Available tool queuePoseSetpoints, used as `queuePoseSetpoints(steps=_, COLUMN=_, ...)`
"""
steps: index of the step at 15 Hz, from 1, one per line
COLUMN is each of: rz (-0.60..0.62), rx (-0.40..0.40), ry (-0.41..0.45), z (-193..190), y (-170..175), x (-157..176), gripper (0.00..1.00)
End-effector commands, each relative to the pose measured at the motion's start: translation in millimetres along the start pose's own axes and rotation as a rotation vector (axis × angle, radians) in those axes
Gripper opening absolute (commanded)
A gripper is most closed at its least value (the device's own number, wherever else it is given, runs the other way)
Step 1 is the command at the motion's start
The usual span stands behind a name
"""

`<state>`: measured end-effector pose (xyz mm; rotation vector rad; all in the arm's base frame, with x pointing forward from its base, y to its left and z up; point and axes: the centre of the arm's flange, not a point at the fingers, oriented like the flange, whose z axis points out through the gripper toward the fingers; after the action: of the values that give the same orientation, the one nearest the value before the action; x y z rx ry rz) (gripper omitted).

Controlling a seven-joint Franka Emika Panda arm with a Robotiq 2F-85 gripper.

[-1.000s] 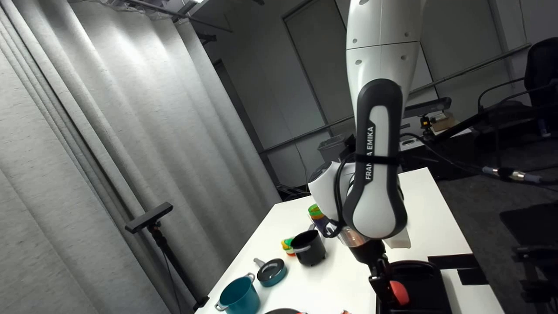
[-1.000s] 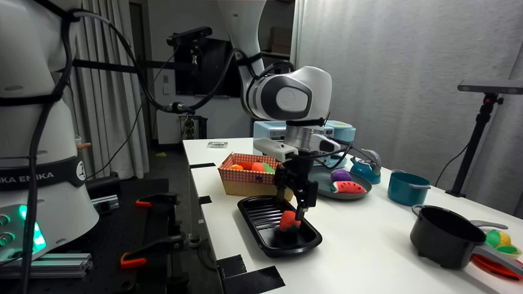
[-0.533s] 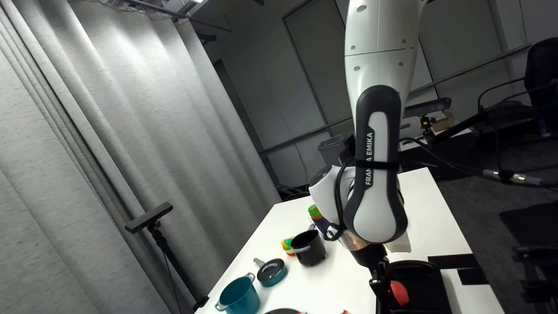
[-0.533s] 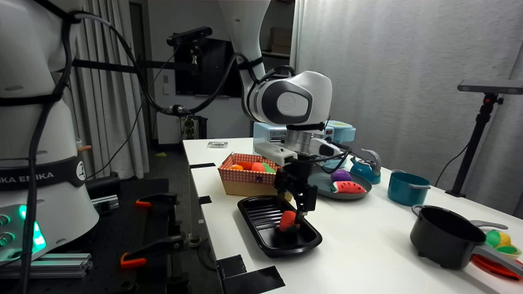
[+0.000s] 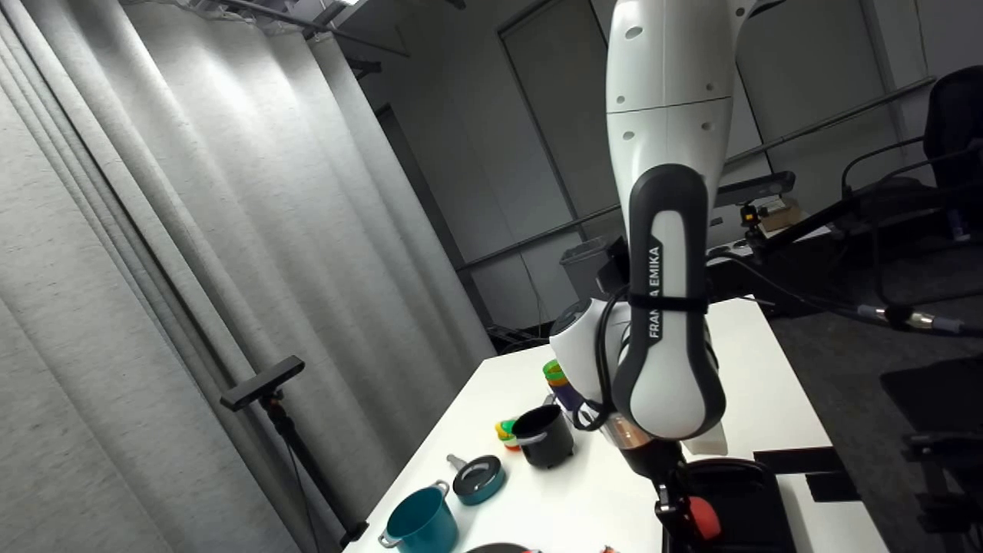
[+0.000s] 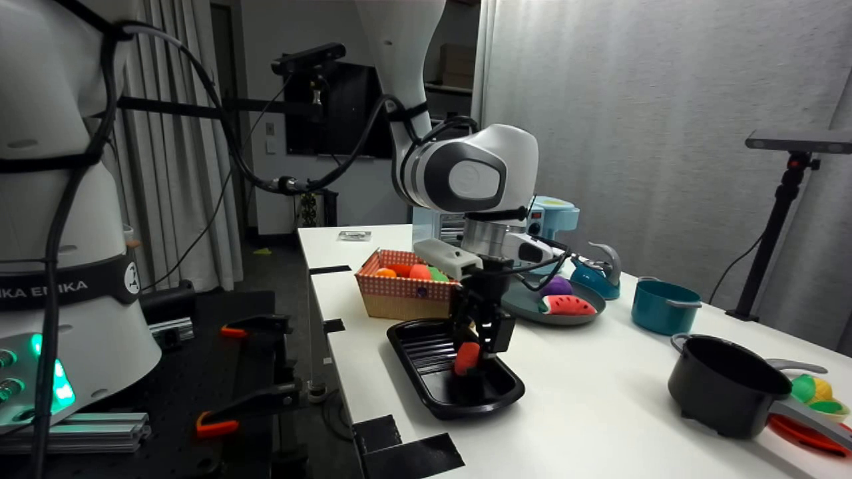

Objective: Put the plush toy on the tray in the box

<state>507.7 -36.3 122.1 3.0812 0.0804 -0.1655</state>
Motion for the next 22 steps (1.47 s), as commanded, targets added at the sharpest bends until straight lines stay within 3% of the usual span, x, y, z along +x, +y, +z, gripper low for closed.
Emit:
queuePoseSetpoints(steps=1, rz=0.021, rx=-0.012, ry=0.019, z=5.2, y=0.3, x=6.8, gripper=0.42)
queuePoseSetpoints(steps=7, rz=0.024, rx=-0.018, ry=0.026, z=-1.2, y=3.8, x=9.2, gripper=0.03)
queuePoseSetpoints(steps=14, rz=0.039, rx=-0.010, ry=0.021, z=-24.6, y=12.1, x=-6.5, gripper=0.04)
queuePoseSetpoints(steps=22, rz=0.030, rx=-0.026, ry=0.113, z=-99.9, y=13.6, x=-29.0, gripper=0.04)
